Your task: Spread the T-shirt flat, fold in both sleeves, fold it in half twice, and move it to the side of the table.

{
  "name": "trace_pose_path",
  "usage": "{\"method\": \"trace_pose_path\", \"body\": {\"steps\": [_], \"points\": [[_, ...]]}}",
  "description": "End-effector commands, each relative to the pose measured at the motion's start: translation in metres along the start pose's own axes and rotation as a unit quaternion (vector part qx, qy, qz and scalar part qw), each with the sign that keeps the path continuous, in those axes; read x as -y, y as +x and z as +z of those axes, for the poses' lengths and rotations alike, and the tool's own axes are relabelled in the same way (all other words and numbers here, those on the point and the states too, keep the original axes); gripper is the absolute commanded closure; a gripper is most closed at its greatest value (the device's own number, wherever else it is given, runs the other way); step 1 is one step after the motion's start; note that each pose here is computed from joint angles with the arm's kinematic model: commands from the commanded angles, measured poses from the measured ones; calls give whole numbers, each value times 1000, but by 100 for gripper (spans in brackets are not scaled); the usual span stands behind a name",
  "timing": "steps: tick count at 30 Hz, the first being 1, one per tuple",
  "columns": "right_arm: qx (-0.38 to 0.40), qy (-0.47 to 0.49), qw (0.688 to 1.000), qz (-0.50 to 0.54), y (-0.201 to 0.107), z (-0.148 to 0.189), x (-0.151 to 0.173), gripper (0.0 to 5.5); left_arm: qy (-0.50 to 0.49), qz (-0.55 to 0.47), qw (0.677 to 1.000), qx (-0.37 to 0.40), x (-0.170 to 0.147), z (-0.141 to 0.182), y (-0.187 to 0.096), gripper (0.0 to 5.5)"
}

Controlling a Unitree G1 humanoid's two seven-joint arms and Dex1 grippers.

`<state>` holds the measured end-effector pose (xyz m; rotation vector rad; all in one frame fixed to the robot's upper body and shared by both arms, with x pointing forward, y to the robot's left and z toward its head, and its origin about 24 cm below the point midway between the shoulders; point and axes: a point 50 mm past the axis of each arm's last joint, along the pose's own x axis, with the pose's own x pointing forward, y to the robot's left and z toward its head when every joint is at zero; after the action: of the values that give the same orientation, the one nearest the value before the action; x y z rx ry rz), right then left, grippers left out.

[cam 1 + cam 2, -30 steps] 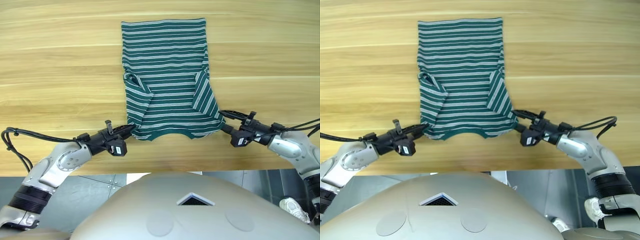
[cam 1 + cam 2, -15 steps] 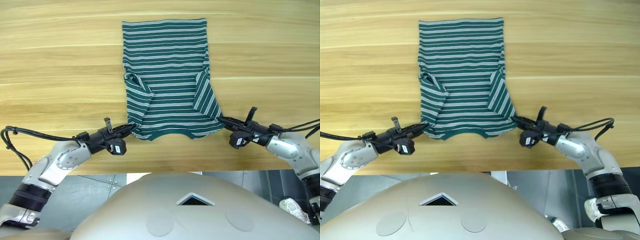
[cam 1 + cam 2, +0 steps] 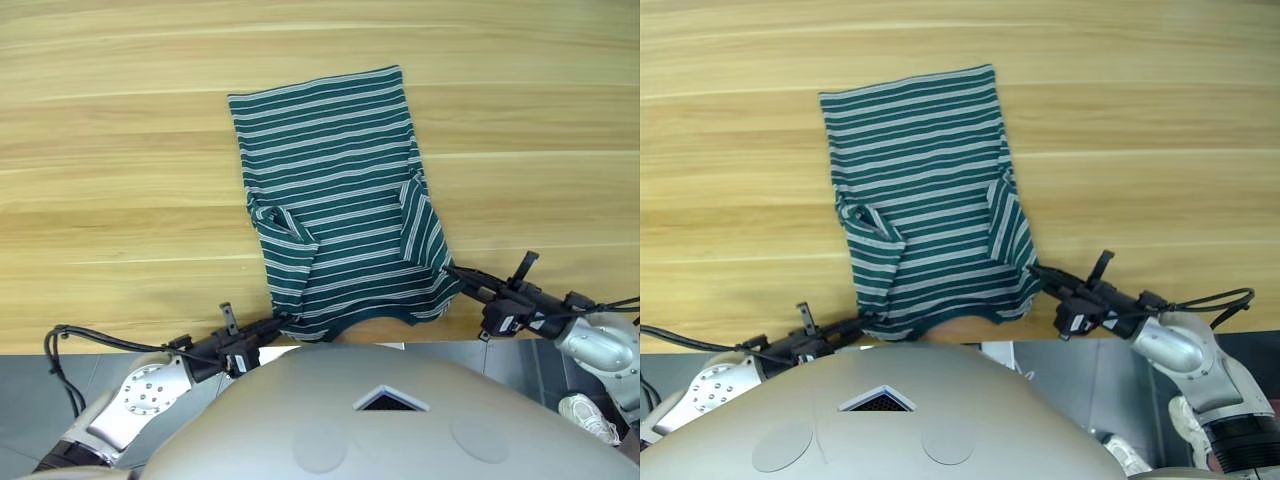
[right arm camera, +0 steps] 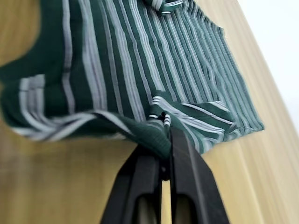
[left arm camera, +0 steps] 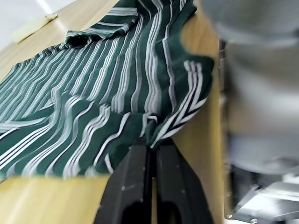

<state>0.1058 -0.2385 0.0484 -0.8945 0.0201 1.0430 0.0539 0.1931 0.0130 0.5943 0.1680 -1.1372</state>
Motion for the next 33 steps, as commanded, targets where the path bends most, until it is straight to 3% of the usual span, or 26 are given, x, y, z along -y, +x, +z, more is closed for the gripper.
{"method": "trace_pose_path", "body": {"steps": [1, 8, 13, 19, 26, 33], "points": [[28, -23, 997, -68, 21, 3, 31, 550, 67, 159, 985, 22, -70, 2, 9, 550], [62, -48, 987, -140, 55, 7, 70, 550, 94, 244, 964, 56, -114, 10, 28, 550], [67, -70, 968, -230, 93, 11, 115, 550, 107, 281, 953, 38, -153, 3, 43, 550], [24, -71, 956, -285, 137, -3, 154, 550, 120, 323, 938, 23, -201, -3, 62, 550], [-13, -51, 954, -296, 174, -18, 172, 550, 105, 347, 932, 23, -243, -9, 82, 550], [-42, -47, 954, -293, 193, -28, 175, 550, 98, 345, 933, -3, -254, -19, 96, 550]]}}
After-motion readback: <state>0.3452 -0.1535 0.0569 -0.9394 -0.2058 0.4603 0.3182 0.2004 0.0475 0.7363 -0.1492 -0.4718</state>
